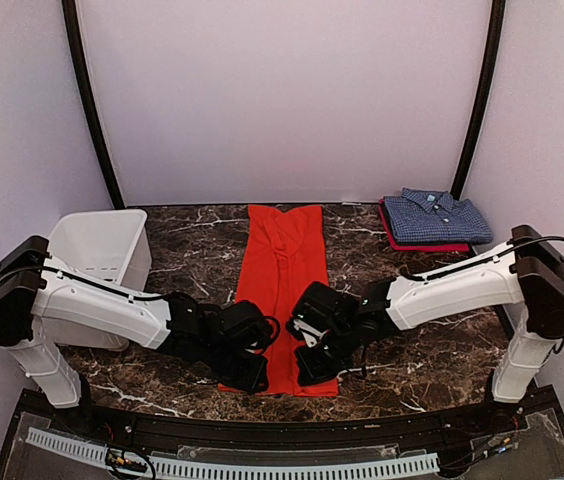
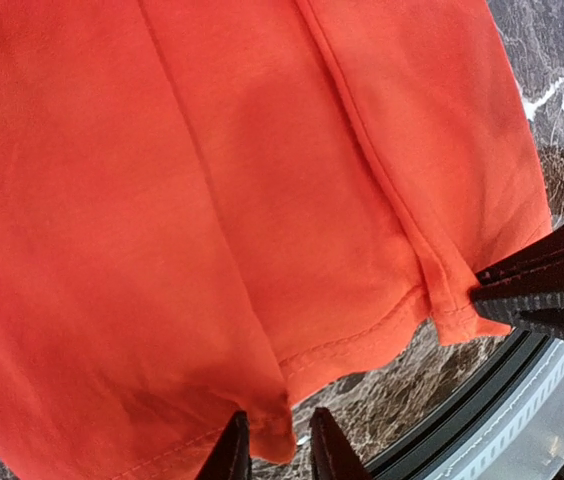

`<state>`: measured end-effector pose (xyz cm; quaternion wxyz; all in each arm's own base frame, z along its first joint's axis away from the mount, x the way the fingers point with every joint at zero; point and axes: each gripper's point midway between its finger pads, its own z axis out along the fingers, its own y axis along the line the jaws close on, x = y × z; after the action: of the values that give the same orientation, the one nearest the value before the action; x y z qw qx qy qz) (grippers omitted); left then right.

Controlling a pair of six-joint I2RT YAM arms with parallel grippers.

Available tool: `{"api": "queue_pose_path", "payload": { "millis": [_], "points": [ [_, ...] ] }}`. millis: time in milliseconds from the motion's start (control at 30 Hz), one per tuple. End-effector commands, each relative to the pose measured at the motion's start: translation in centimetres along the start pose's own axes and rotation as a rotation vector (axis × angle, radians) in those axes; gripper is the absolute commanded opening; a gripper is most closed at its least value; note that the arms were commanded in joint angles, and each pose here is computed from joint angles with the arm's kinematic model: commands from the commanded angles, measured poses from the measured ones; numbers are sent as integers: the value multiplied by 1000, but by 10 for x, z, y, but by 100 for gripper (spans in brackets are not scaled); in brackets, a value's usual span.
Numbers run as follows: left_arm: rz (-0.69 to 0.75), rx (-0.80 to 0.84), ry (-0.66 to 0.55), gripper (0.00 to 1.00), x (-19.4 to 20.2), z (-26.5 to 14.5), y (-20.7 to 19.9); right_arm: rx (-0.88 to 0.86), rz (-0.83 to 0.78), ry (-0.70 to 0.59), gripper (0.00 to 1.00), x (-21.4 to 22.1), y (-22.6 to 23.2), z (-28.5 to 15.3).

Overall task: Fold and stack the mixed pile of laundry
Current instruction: Adjust the rectangle-folded T-shirt at the center of the board.

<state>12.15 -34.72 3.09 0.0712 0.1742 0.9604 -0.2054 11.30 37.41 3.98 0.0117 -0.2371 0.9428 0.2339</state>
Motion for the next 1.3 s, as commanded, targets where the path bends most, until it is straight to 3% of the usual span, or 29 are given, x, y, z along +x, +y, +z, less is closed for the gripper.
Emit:
{"api": "queue_pose_path", "payload": {
  "millis": [0, 167, 367, 500, 667, 733, 800, 900, 1033, 1267],
  "points": [
    [4, 15, -21, 15, -2, -9, -4, -52, -26, -48, 0, -5, 15, -11],
    [14, 39, -40, 0, -5, -16, -8, -77, -36, -64, 0, -7, 21, -17],
    [4, 41, -50, 0, -5, -19, -7, -76, -44, -77, 0, -9, 23, -22],
    [9, -7, -24, 10, -4, -12, -2, -78, -40, -70, 0, -8, 21, -18],
    [10, -9, -3, 11, -1, -2, -2, -83, -36, -71, 0, -8, 21, -19],
    [14, -10, 5, 18, -1, 0, -2, -82, -34, -70, 0, -7, 20, -19],
    [16, -12, 17, 19, 1, 2, -2, -81, -32, -72, 0, -7, 20, -19],
    [16, -16, 18, 14, 1, 3, -1, -80, -32, -68, 0, -6, 19, -18],
    [24, 0, 7, 1, -1, -3, -4, -83, -33, -67, 0, -6, 20, -18],
    [55, 86, -55, 0, -12, -32, -25, -150, -69, -122, 0, -16, 38, -36]
  ]
}}
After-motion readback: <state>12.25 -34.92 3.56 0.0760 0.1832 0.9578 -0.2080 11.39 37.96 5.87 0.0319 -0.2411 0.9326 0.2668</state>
